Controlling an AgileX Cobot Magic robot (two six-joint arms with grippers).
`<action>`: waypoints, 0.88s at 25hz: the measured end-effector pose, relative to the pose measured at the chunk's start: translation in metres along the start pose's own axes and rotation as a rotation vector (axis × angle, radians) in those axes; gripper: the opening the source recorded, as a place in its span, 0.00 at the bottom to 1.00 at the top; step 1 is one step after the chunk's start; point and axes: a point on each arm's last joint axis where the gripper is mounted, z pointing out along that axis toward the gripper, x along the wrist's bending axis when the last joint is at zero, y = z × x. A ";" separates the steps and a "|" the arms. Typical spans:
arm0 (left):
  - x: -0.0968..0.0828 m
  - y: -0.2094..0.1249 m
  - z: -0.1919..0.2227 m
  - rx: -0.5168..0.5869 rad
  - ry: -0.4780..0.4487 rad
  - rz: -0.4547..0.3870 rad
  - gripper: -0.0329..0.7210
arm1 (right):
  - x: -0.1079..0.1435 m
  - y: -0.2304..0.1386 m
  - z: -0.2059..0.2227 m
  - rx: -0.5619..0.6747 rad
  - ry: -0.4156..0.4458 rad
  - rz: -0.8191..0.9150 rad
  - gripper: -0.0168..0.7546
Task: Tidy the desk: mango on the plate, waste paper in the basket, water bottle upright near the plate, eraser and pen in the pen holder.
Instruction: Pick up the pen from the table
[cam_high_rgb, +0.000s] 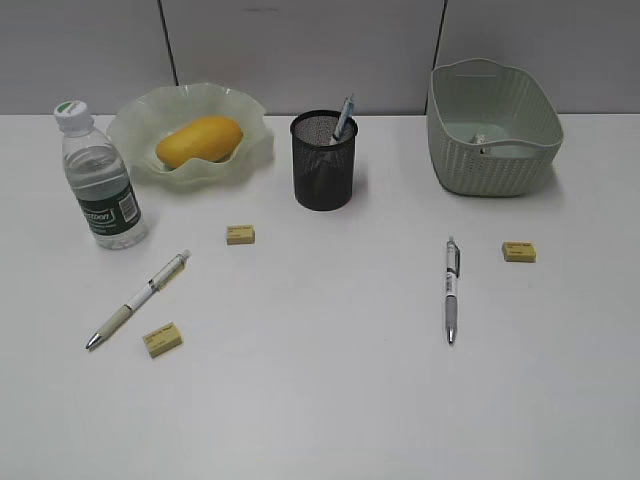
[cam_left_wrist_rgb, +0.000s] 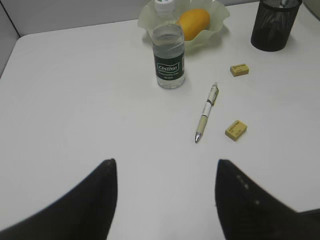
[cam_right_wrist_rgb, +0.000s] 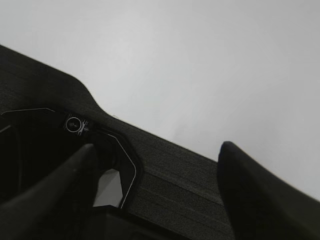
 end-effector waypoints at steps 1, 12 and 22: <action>0.000 0.001 0.001 0.009 -0.005 -0.003 0.67 | 0.000 0.000 0.000 0.000 0.000 0.000 0.78; 0.004 0.049 0.051 0.225 -0.049 -0.050 0.66 | 0.000 0.000 0.000 0.000 -0.001 0.000 0.78; 0.007 0.082 0.122 0.495 -0.094 -0.102 0.66 | 0.000 0.000 0.000 0.001 -0.001 0.000 0.78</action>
